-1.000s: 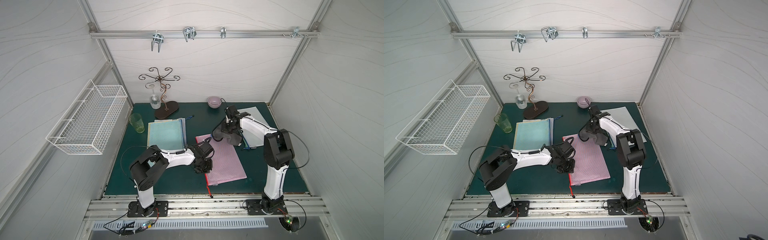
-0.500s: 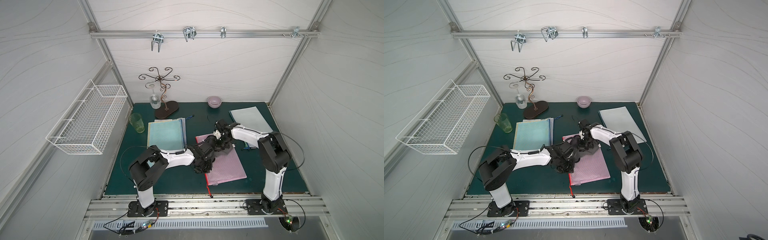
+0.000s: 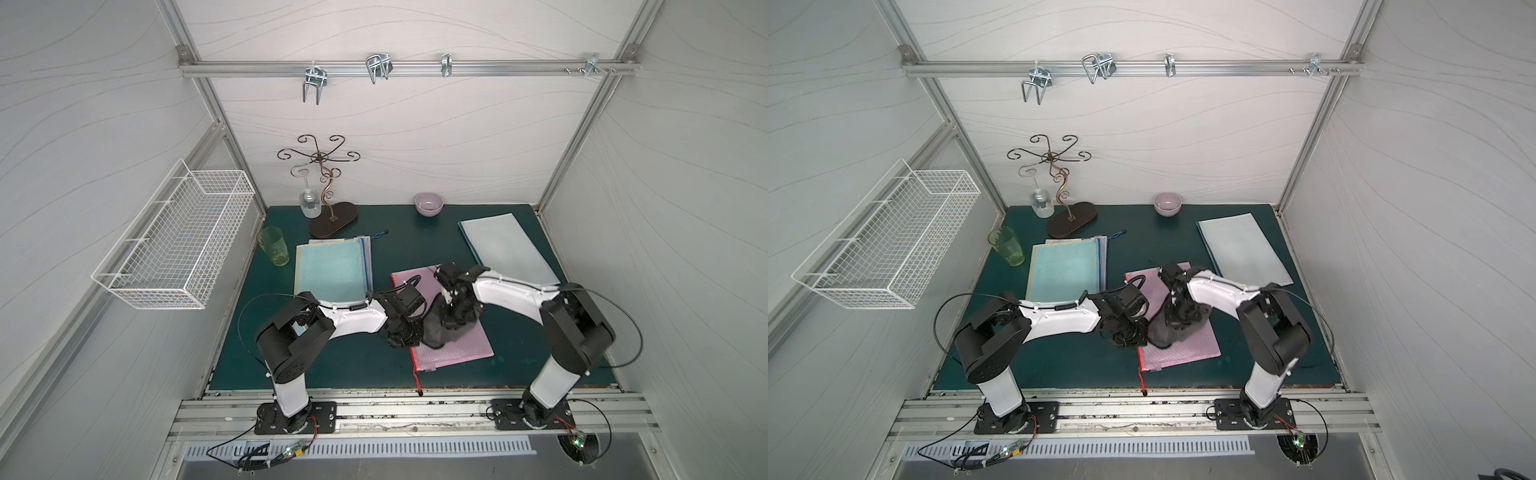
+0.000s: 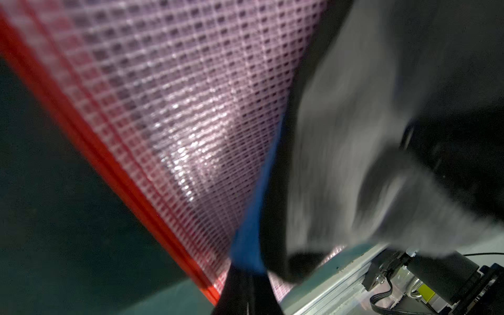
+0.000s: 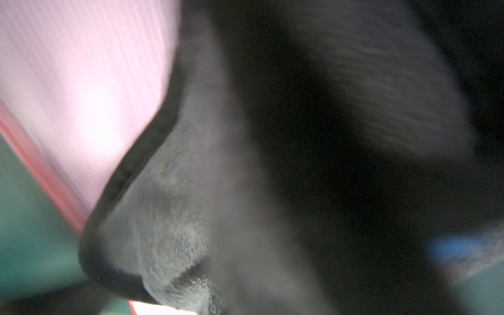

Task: Wipe the document bag
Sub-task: Wipe the dirt from the document bag, then place the cleaning item at the center of the board, then pick up the document bag from the center of the board, then place the document bag, then pick up the document bag.

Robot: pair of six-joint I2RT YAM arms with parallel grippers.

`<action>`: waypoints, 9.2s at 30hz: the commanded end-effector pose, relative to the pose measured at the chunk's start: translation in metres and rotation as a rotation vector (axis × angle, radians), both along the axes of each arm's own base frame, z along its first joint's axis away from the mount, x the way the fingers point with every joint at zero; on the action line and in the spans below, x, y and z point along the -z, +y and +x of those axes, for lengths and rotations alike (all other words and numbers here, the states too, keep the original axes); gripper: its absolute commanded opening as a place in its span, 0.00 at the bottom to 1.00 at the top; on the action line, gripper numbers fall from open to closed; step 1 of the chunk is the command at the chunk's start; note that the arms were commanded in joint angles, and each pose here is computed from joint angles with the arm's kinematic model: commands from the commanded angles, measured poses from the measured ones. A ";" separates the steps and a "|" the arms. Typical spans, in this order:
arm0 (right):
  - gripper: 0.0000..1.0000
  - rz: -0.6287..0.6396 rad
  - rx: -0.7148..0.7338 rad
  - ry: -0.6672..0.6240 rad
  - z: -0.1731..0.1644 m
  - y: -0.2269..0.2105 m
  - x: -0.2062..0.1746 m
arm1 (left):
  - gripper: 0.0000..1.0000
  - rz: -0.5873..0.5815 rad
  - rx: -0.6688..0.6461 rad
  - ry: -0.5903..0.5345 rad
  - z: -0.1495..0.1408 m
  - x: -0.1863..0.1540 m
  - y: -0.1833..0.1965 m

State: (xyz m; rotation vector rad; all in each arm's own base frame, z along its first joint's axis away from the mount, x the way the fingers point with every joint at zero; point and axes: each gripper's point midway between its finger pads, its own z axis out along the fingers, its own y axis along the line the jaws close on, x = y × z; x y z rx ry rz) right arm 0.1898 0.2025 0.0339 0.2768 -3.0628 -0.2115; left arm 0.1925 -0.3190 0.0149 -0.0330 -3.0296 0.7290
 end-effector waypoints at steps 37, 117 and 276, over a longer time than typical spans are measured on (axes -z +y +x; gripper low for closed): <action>0.99 0.058 0.847 -0.253 -0.015 -0.180 -0.076 | 0.00 -0.062 -0.029 -0.144 0.016 -0.042 0.017; 0.17 0.181 0.303 0.026 -0.005 -0.012 -0.007 | 0.20 -0.071 -0.076 0.013 0.020 0.008 -0.008; 0.99 0.244 0.048 -0.464 0.142 -0.003 -0.117 | 0.00 0.485 -0.267 -0.261 0.132 -0.011 0.157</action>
